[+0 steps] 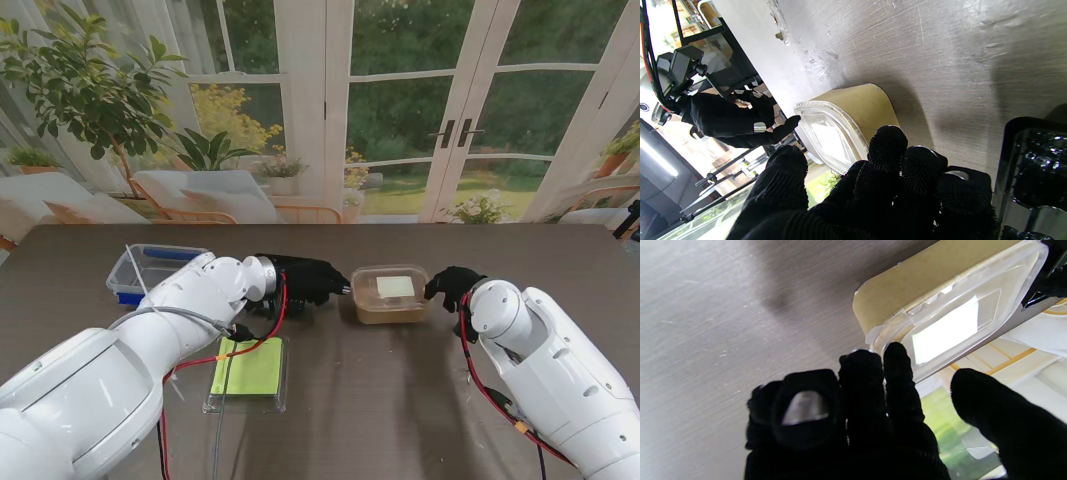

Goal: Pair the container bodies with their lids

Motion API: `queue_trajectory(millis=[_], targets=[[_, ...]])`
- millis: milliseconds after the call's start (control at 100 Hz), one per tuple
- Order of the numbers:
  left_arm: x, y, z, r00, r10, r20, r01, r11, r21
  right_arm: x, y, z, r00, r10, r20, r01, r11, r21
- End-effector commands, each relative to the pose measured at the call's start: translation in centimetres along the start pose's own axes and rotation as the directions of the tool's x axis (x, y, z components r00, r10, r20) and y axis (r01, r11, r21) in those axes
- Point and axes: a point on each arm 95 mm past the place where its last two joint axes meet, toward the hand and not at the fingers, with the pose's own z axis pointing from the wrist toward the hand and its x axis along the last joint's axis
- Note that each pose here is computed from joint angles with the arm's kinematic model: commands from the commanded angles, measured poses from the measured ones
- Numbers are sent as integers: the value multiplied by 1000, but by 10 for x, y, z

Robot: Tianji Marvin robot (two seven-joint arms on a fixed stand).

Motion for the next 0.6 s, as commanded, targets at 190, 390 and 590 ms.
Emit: queue_trajectory(millis=[190, 390, 590], targets=[[5, -1, 2, 1000, 0, -13, 0, 1000, -25, 1, -4, 0, 1000, -2, 5, 2, 1000, 7], [6, -2, 2, 1000, 2, -18, -2, 1000, -22, 1, -4, 1, 1000, 3, 11, -3, 1000, 9], [8, -3, 3, 1000, 4, -22, -5, 1000, -26, 0, -6, 1, 1000, 10, 11, -10, 1000, 15]])
